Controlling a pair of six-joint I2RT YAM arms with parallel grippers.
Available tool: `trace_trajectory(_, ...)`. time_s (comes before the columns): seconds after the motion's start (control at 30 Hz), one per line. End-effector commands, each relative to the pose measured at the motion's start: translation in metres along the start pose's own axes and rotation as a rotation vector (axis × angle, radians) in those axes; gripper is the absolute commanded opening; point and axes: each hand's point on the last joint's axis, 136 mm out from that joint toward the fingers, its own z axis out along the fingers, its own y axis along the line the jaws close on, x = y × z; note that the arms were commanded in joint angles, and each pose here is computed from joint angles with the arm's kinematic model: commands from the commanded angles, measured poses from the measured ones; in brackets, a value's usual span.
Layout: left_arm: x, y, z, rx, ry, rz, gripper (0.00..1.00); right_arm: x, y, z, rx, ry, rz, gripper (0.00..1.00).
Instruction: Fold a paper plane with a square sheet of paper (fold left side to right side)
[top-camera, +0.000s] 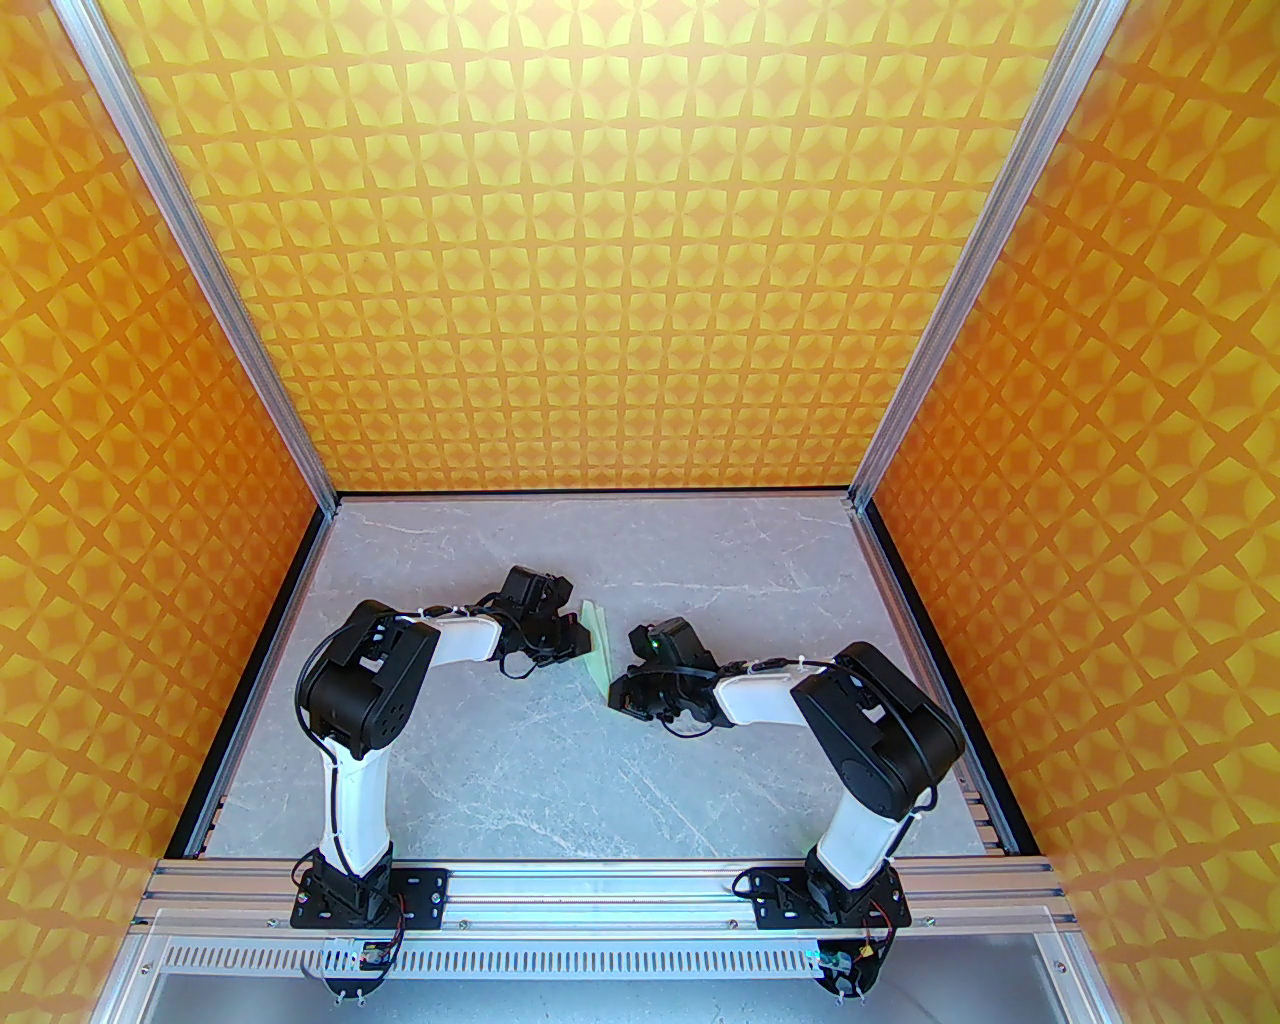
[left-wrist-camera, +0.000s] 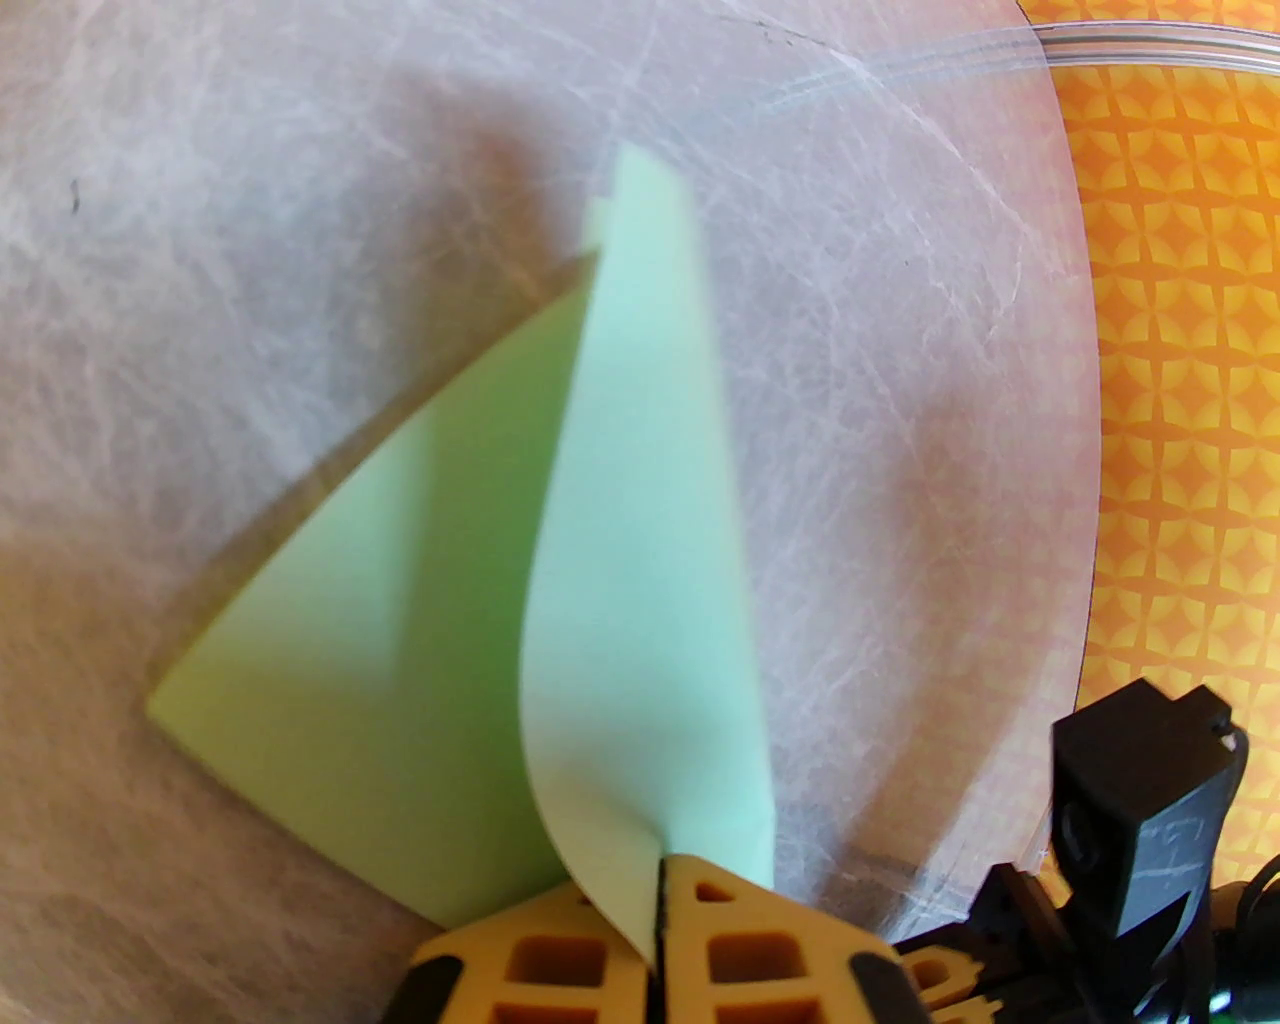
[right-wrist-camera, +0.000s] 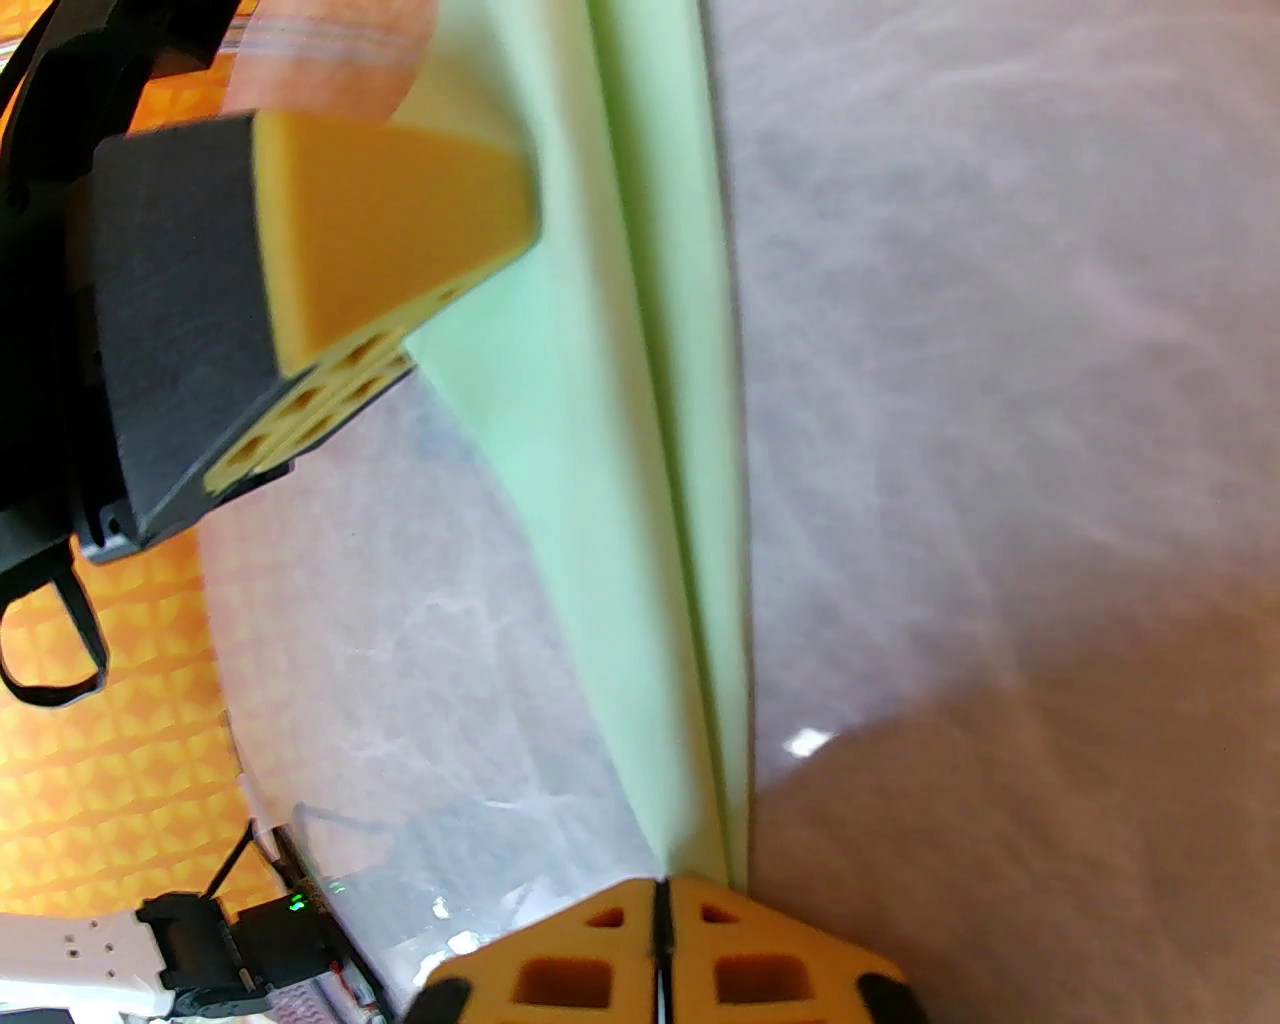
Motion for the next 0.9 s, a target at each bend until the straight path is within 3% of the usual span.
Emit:
trace_trajectory(0.0,-0.003,0.003,0.003,-0.01,-0.002,0.02,0.09,-0.007,0.003,-0.017,0.057,-0.034,-0.046,0.14)
trace_trajectory(0.2,-0.003,0.003,0.003,-0.009,-0.004,0.016,0.09,-0.02,0.017,-0.024,0.044,-0.061,-0.072,0.14)
trace_trajectory(0.57,-0.001,0.002,0.003,-0.009,-0.002,0.015,0.09,-0.011,0.018,-0.007,-0.028,-0.011,-0.024,0.09)
trace_trajectory(0.87,-0.001,0.003,0.004,-0.01,-0.002,0.012,0.09,0.001,0.002,0.002,0.026,0.035,-0.022,0.08)
